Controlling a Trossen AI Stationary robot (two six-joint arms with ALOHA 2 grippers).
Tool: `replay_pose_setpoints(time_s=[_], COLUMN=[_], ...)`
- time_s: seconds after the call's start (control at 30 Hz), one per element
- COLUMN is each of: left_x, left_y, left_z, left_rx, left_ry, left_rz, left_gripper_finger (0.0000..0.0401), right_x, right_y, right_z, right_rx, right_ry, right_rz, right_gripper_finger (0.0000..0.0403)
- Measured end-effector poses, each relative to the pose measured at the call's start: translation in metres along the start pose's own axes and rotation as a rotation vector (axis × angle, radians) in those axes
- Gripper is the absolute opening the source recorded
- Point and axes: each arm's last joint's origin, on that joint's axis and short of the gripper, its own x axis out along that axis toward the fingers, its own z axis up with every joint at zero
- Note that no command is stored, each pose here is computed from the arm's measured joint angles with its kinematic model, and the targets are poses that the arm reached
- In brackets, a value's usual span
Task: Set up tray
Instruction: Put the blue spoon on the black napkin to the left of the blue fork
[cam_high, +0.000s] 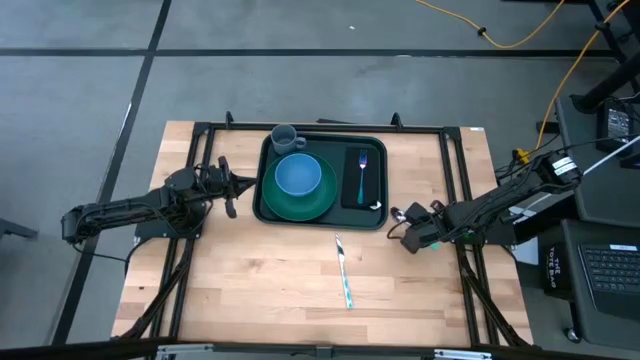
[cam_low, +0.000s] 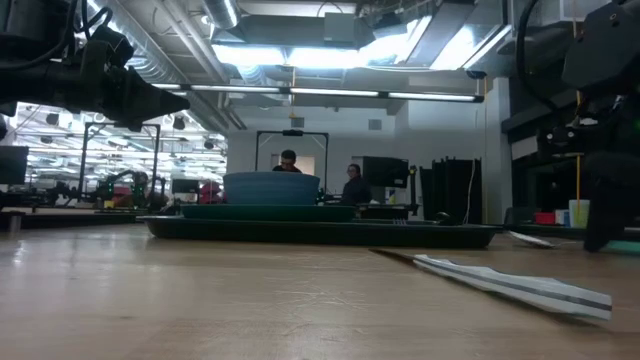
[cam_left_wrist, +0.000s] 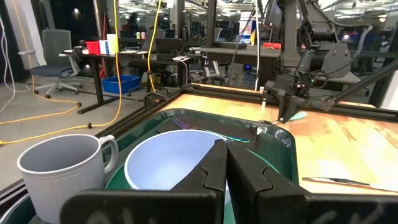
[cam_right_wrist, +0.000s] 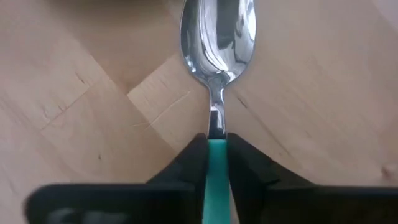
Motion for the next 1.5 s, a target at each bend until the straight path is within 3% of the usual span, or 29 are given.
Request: replay_pose_setpoints(time_s=[0.07, 0.4, 0.77, 1.17, 1.5], left_x=[0.000, 0.000, 0.000, 0.000, 0.000], left_y=[0.000, 0.000, 0.000, 0.000, 0.000], left_z=[0.000, 0.000, 0.000, 0.000, 0.000], left_rx=[0.000, 0.000, 0.000, 0.000, 0.000], left_ry=[0.000, 0.000, 0.000, 0.000, 0.000], left_rz=[0.000, 0.000, 0.000, 0.000, -0.001], left_gripper_finger=[0.0004, 0.0004, 0.0004, 0.0004, 0.0004], right_x=[0.000, -0.003, -0.039, -0.088, -0.094], right_y=[0.000, 0.001, 0.008, 0.026, 0.039], right_z=[0.000, 0.001, 0.022, 0.055, 0.065], right_rx=[0.024, 0.110, 0.144, 0.050, 0.060], right_ry=[0.001, 0.006, -0.129, -0.333, -0.448], right_rz=[0.000, 0.014, 0.068, 0.158, 0.239], right_gripper_finger=[0.0041, 0.0041, 0.0041, 0.0041, 0.0041])
